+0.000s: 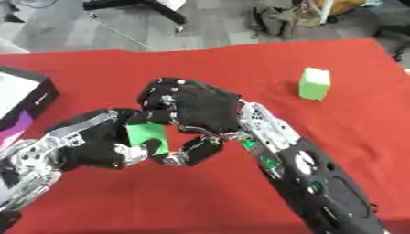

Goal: Pick up the objects with one hand, pass them to the other hand, and then place them into the box on the other side of the table.

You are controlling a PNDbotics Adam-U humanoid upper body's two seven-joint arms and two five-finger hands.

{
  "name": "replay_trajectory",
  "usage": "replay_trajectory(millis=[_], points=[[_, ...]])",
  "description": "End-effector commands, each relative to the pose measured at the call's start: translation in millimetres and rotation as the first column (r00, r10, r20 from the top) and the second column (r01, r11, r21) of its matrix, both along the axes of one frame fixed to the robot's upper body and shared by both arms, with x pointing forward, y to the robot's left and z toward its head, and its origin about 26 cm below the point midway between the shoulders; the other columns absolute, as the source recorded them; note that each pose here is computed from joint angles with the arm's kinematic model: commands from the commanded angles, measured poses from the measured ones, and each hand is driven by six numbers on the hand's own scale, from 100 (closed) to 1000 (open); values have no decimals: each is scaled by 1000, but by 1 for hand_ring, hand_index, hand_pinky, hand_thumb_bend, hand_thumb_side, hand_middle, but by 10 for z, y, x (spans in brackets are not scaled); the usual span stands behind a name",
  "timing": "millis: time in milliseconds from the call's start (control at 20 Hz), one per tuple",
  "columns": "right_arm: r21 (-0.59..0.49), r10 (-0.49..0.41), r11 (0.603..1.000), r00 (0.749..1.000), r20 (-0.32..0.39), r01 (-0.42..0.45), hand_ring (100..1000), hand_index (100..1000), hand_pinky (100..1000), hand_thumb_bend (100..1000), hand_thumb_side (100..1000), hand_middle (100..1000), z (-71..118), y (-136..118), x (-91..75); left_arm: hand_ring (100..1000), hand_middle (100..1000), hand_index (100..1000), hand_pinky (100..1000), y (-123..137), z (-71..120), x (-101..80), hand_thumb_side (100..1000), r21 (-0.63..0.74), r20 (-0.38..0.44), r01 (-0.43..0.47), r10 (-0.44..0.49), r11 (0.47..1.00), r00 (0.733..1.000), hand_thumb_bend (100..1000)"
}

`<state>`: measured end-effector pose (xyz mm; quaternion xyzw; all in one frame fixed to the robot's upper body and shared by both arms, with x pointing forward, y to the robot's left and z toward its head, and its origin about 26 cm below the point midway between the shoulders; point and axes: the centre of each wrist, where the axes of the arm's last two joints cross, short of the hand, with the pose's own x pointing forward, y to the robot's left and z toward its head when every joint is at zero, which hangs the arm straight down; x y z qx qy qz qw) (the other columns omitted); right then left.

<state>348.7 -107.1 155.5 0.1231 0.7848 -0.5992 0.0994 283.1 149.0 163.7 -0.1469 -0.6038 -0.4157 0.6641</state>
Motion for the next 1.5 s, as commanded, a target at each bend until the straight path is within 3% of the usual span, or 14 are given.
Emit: replay_trajectory(millis=[50, 250, 650, 1300, 1350, 1400, 1500], points=[[-36, -25, 999, 999, -20, 24, 814, 1000, 790, 634, 489, 902, -84, 47, -25, 274, 137, 356, 529, -49, 212, -62, 238, -62, 57, 32, -29, 998, 998, 100], [31, -93, 995, 994, -63, 95, 817, 1000, 796, 673, 493, 917, -128, 62, -13, 275, 138, 357, 531, -65, 199, -72, 239, -55, 32, 45, -43, 998, 999, 100], [111, -167, 978, 982, -89, 177, 799, 1000, 784, 664, 481, 901, -195, 68, 17, 275, 139, 359, 529, -69, 168, -86, 239, -44, 0, 48, -48, 998, 999, 101], [208, -259, 942, 964, -57, 265, 783, 1000, 772, 633, 448, 892, -277, 86, -12, 277, 140, 358, 528, -25, 129, -90, 238, -33, -21, 18, -19, 999, 1000, 104], [210, -261, 941, 964, -55, 266, 782, 1000, 772, 628, 440, 890, -281, 78, -14, 277, 140, 358, 529, -3, 126, -86, 309, -29, -18, 10, -10, 1000, 1000, 100], [211, -264, 940, 963, -52, 269, 781, 1000, 772, 630, 446, 889, -286, 68, -15, 277, 139, 357, 529, 29, 125, -79, 235, -23, -13, -3, 2, 1000, 1000, 103], [211, -273, 937, 961, -50, 277, 782, 1000, 773, 625, 452, 889, -300, 35, -17, 275, 136, 354, 528, 133, 135, -53, 228, -12, 10, -47, 47, 999, 999, 108]])
